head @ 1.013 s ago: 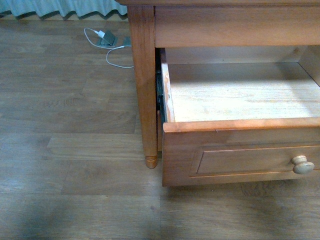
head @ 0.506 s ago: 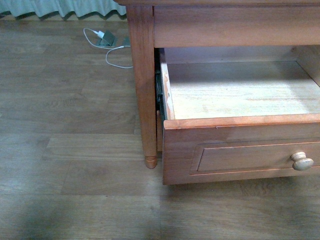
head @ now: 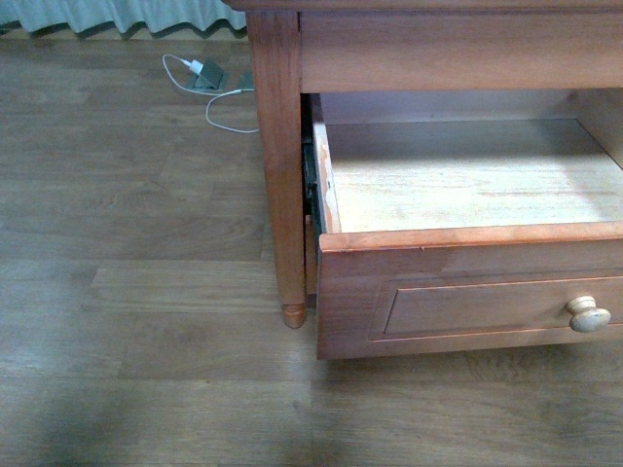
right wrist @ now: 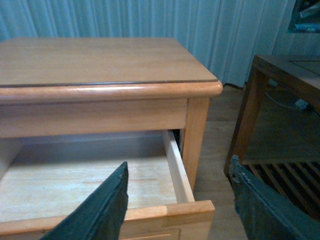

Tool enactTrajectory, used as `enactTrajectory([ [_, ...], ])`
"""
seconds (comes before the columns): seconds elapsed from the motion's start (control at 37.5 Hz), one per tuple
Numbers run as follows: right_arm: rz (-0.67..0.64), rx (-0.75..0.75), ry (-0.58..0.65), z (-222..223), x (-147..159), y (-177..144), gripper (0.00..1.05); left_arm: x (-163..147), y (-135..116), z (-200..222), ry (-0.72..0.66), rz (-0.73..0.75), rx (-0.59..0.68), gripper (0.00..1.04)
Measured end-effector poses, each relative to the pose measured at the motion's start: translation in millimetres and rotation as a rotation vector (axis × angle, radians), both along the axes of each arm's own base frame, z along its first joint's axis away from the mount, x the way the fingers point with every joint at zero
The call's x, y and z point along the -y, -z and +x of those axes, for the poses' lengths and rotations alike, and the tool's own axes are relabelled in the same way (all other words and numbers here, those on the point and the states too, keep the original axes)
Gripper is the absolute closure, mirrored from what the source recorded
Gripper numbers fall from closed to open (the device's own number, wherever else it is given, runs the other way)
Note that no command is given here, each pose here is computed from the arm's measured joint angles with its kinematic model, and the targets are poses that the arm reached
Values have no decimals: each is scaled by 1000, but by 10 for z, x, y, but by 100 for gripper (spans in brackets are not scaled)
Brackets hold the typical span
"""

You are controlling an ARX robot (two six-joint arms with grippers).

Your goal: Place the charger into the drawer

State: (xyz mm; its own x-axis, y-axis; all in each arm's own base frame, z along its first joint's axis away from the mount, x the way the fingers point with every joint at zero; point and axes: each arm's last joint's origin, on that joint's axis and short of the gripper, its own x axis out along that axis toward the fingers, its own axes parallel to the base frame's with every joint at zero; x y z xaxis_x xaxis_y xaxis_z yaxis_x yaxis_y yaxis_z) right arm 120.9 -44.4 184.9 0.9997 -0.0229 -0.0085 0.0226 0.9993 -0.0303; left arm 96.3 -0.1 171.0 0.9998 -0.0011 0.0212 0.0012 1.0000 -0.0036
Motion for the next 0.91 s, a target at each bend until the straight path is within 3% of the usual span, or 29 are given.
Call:
enactTrajectory([
  [0.11,15,4,-5,-33,-120,43,72,0,0,0,0,0,0,6],
  [0.13,16,1,-6,-38,-139,57,73,0,-1,0,0,0,0,6],
  [0.48,20,9,-21,-45,-164,58,8,0,0,0,0,0,0,6],
  [0.91,21,9,-22,-45,-165,58,9,0,0,0,0,0,0,6],
])
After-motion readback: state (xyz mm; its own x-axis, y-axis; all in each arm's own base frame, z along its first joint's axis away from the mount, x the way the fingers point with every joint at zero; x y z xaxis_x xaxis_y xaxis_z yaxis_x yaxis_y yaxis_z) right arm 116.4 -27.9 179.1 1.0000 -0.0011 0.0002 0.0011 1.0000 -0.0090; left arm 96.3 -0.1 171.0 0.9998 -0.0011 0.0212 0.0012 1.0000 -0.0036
